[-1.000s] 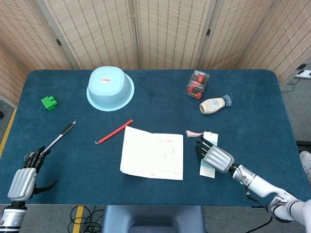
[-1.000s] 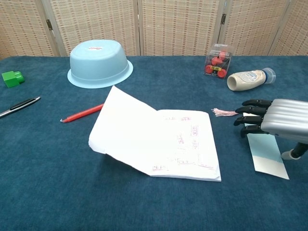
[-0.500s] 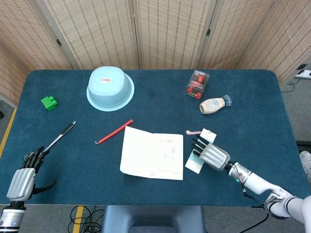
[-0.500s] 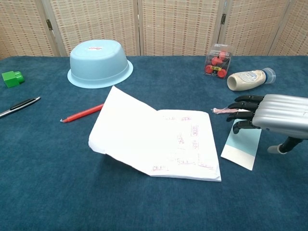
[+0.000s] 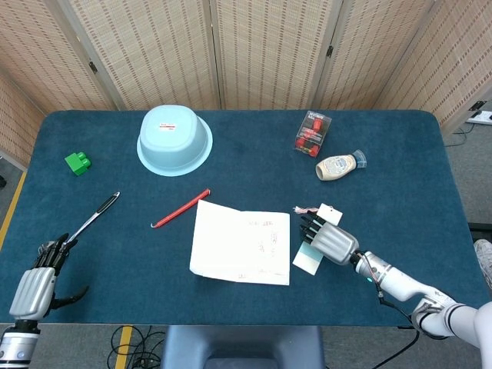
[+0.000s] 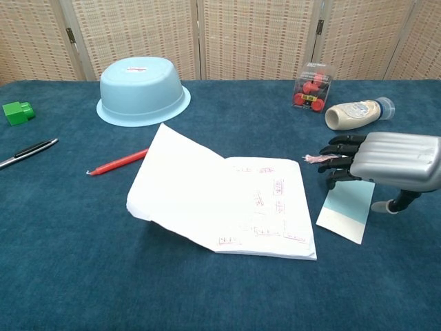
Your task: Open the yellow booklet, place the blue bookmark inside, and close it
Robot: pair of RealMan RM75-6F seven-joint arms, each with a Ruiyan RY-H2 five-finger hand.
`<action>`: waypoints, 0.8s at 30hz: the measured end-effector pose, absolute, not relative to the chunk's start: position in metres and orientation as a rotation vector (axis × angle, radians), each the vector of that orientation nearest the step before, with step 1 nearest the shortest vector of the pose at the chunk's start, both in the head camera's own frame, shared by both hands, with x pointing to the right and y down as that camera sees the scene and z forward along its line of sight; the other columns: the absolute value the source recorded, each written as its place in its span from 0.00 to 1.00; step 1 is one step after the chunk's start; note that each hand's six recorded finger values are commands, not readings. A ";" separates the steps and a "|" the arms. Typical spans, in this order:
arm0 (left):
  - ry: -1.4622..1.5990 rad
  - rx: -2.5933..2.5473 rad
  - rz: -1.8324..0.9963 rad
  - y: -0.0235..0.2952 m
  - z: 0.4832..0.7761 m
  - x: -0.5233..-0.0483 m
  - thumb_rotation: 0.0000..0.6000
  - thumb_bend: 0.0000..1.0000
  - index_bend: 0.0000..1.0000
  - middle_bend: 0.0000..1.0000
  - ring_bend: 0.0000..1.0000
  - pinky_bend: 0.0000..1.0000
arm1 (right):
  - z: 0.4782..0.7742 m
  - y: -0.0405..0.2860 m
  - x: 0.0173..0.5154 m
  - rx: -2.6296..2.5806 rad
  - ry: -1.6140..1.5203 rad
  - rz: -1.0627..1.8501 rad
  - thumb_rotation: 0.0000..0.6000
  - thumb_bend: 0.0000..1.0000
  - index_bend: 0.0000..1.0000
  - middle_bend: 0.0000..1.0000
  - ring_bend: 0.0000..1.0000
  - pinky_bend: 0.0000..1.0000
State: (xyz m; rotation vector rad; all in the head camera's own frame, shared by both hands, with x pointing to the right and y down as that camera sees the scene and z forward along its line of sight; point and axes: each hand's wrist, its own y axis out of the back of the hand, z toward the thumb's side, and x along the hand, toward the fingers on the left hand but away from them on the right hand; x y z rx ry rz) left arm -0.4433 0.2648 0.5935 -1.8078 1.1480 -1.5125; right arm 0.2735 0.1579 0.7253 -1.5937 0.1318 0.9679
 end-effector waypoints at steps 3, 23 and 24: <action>1.145 -1.810 -1.514 0.265 0.594 -0.443 1.00 0.23 0.11 0.03 0.09 0.17 | 0.726 0.158 0.274 -1.591 0.137 0.973 1.00 0.20 0.30 0.14 0.01 0.01; 1.151 -1.828 -1.514 0.266 0.594 -0.441 1.00 0.23 0.11 0.03 0.09 0.17 | 0.732 0.157 0.267 -1.596 0.181 0.973 1.00 0.20 0.25 0.12 0.00 0.00; 1.151 -1.829 -1.514 0.266 0.594 -0.441 1.00 0.23 0.11 0.03 0.09 0.17 | 0.732 0.157 0.267 -1.594 0.185 0.972 1.00 0.20 0.25 0.12 0.00 0.00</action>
